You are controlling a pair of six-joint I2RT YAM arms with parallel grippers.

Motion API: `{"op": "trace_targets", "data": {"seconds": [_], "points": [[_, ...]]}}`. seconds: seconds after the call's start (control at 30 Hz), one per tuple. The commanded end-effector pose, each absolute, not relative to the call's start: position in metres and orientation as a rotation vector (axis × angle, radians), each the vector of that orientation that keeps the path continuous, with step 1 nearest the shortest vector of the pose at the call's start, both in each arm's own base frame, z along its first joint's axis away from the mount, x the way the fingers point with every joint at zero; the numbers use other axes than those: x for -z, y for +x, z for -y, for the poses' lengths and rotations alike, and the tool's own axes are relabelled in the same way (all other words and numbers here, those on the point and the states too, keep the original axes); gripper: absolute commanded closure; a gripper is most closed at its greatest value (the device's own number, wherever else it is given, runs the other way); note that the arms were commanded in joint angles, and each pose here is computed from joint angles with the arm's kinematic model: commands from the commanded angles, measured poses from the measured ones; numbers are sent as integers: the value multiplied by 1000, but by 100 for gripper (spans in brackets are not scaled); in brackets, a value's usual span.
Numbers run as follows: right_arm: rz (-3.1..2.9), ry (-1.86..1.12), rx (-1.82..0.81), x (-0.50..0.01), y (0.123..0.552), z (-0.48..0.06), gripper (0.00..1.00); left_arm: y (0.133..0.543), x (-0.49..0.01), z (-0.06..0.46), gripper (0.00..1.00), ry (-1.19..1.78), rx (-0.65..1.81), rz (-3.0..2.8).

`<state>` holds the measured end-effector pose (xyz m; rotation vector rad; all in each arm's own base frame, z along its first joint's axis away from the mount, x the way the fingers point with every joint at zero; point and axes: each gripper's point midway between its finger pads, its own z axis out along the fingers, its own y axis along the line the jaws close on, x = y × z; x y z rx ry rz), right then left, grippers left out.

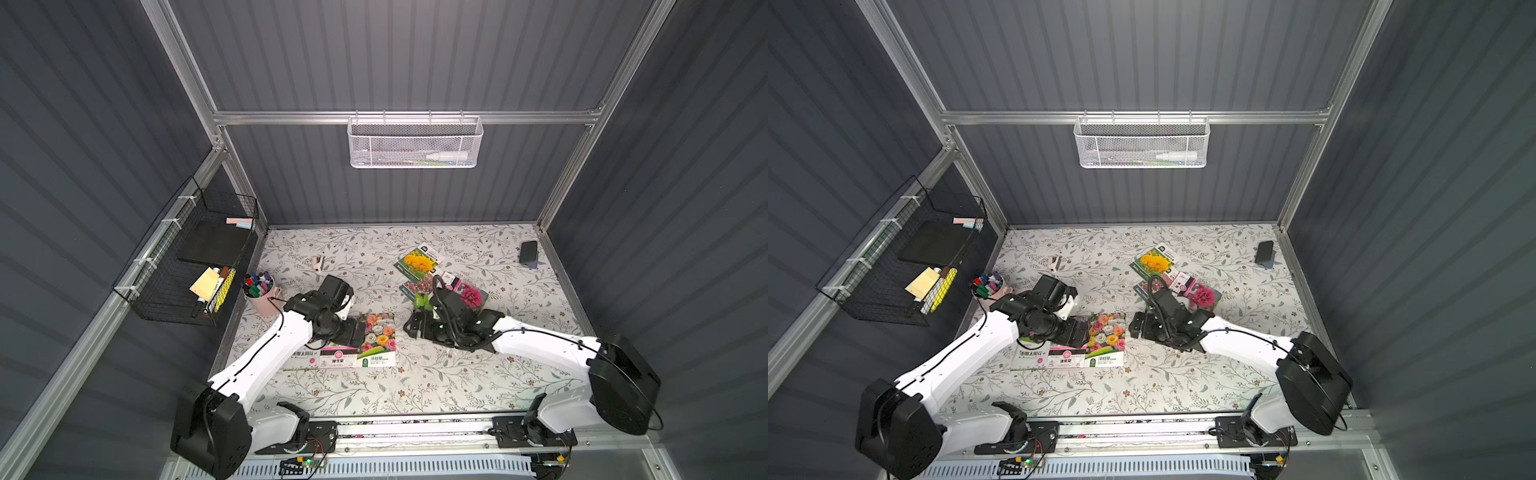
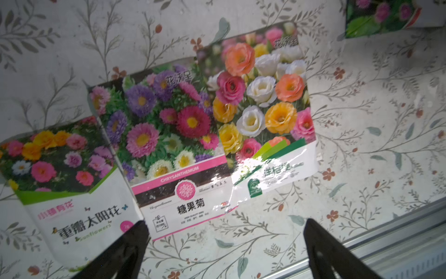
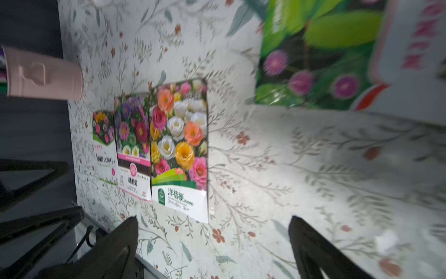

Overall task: Arrange the seed packets in a row
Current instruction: Place the seed packet at the center of the board, then pick up the seed packet from the center of the board.

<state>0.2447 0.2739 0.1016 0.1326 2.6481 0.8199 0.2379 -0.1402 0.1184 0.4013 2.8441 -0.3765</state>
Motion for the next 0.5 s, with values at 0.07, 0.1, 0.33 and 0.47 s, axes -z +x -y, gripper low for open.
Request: {"op": "trace_targets", "data": {"seconds": [0.07, 0.1, 0.33, 0.47], "points": [[-2682, 304, -767, -82, 258, -209, 1, 293, -137, 200, 1, 435, 696, -2721], [-2675, 325, -779, -82, 262, -204, 1, 303, -134, 210, 0, 444, 749, -2711], [-2672, 493, -925, -62, 280, -183, 1, 379, -126, 277, 1, 446, 1016, -2504], [-2667, 532, -960, -53, 289, -180, 1, 401, -114, 303, 0, 410, 1119, -2476]]}}
